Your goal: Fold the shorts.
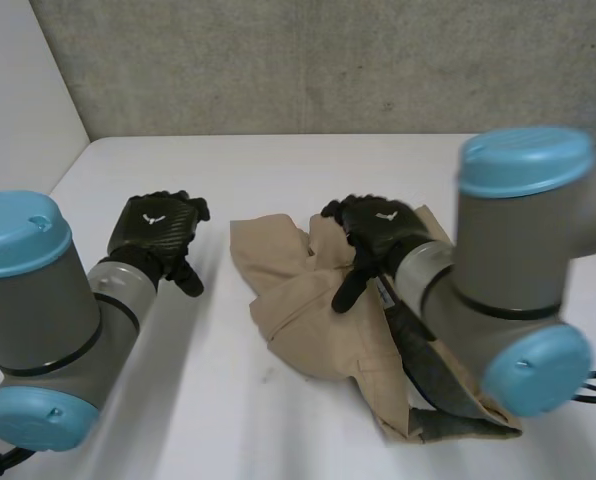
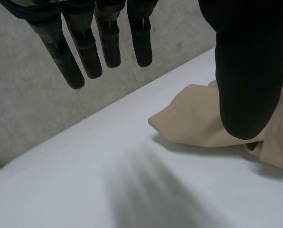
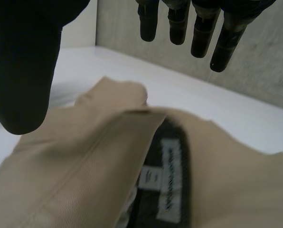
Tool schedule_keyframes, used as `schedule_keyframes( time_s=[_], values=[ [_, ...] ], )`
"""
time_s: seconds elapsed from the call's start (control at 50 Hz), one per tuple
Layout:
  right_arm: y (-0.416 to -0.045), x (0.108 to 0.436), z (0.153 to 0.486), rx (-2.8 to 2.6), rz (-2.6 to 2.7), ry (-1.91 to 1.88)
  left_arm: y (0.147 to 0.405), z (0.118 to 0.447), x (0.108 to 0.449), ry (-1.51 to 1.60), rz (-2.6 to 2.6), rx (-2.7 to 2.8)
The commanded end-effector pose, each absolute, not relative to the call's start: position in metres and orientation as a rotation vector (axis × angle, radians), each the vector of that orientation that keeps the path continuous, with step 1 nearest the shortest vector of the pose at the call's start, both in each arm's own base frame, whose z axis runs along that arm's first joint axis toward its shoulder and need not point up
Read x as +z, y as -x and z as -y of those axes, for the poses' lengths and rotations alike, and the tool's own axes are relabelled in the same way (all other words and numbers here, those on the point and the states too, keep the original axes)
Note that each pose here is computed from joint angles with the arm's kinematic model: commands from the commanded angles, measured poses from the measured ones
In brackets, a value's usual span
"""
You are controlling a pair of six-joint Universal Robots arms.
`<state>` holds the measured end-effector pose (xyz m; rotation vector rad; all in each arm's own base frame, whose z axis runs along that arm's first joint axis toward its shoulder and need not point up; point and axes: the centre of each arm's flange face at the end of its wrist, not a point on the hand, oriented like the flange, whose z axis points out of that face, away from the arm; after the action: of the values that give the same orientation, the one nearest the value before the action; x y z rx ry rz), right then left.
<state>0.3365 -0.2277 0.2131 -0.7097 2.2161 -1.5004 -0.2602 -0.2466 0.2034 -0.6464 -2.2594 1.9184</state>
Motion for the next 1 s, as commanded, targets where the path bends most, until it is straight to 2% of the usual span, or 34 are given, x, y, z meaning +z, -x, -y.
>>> schedule_keyframes(
  time_s=[0.02,0.1,0.16,0.18,0.26,0.44,0.78,0.92,1.0],
  values=[
    [-0.353,0.18,0.233,-1.481,-2.274,0.809,0.25,0.255,0.199,0.587,2.282,1.887],
    [-0.356,0.183,0.238,-1.564,-2.271,0.918,0.246,0.258,0.197,0.574,2.298,1.883],
    [-0.36,0.213,0.231,-1.688,-2.19,0.99,0.245,0.255,0.194,0.583,2.306,1.869],
    [-0.359,0.241,0.226,-1.779,-2.114,0.986,0.246,0.254,0.193,0.589,2.304,1.863],
    [-0.349,0.301,0.214,-1.972,-1.936,0.919,0.25,0.251,0.192,0.617,2.279,1.841],
    [-0.325,0.353,0.18,-2.173,-1.776,0.966,0.262,0.25,0.184,0.684,2.212,1.774],
    [-0.293,0.386,0.132,-2.238,-1.676,0.929,0.314,0.271,0.152,0.684,2.166,1.723],
    [-0.284,0.378,0.128,-2.217,-1.72,0.955,0.307,0.288,0.151,0.55,2.263,1.839],
    [-0.283,0.37,0.13,-2.196,-1.757,0.971,0.3,0.279,0.15,0.534,2.318,1.817]
  ],
)
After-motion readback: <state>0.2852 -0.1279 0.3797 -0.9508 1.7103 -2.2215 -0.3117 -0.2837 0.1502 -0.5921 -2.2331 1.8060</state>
